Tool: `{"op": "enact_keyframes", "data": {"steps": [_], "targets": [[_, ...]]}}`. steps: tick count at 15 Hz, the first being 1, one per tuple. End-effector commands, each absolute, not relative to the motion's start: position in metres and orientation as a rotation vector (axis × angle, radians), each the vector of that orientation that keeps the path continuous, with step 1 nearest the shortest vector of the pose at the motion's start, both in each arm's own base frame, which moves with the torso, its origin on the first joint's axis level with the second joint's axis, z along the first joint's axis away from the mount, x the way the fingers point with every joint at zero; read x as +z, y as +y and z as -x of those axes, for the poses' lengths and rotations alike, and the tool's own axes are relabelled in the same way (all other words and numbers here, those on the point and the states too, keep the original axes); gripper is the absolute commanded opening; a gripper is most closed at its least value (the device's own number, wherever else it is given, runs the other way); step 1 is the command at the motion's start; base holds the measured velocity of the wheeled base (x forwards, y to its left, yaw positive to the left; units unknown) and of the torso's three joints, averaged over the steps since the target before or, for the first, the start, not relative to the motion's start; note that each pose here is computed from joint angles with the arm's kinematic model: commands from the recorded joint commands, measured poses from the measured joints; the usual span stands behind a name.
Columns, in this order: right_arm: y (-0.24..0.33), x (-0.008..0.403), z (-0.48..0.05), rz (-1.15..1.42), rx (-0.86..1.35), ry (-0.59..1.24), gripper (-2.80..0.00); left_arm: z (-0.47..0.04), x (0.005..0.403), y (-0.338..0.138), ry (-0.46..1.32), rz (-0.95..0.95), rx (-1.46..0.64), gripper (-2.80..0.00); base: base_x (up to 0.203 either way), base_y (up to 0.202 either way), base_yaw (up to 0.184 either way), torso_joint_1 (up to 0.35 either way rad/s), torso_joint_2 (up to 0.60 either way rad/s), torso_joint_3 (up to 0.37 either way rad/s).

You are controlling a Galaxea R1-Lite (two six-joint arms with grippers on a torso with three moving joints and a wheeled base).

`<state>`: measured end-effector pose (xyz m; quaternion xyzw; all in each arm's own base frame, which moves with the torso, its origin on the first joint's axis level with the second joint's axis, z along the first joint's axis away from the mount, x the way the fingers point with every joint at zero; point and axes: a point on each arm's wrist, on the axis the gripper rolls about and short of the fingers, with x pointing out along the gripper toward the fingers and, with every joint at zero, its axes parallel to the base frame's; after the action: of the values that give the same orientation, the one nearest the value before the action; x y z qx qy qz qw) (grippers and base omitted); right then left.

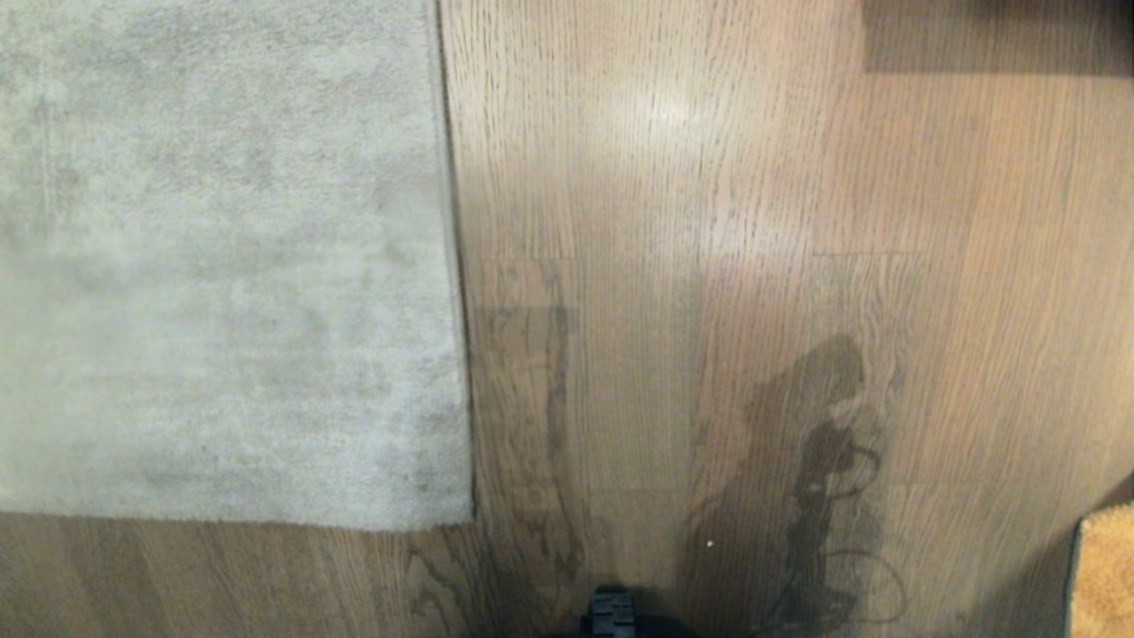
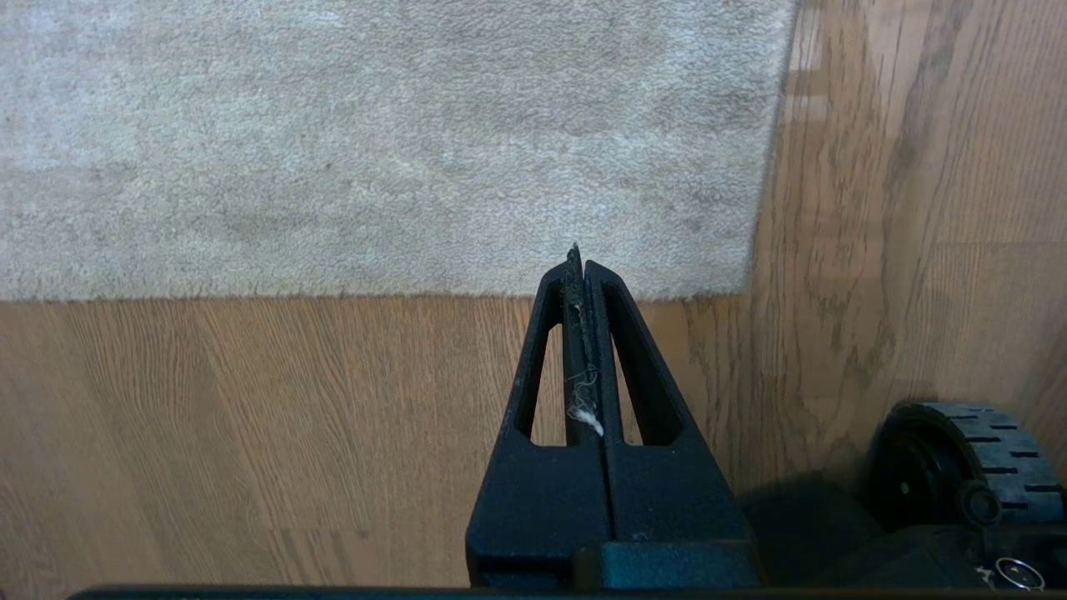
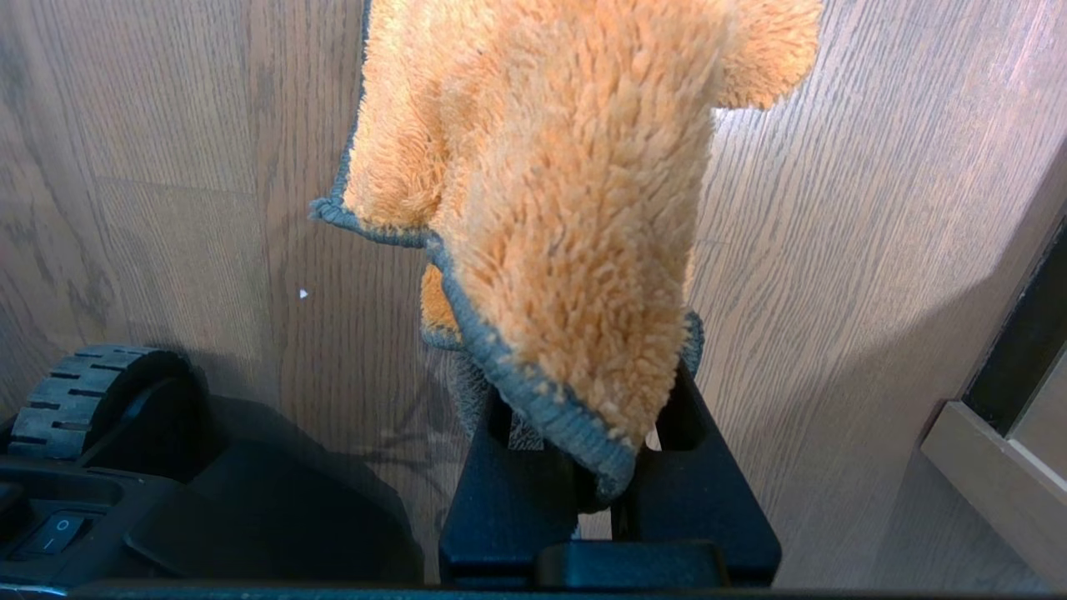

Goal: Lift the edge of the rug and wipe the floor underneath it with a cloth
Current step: Lift up the carpet

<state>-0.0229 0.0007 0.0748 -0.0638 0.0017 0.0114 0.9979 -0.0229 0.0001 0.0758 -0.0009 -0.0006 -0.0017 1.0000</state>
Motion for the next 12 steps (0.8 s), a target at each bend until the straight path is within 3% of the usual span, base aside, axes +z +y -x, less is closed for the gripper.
{"op": "enact_keyframes", "data": {"steps": [1,12], "targets": [[0.0007,0.0749,0.0228,0.129,0.023,0.005,-2.8,0.0228,0.0755,0.0002,0.0,0.002,-0.002,-2.8,0.0,0.0,0.0,0.0,0.0,0.0],[0.0007,0.0749,0.0228,0.129,0.023,0.005,-2.8,0.0228,0.0758,0.0003,-0.003,0.009,0.003,-2.8,0.0,0.0,0.0,0.0,0.0,0.0]]}}
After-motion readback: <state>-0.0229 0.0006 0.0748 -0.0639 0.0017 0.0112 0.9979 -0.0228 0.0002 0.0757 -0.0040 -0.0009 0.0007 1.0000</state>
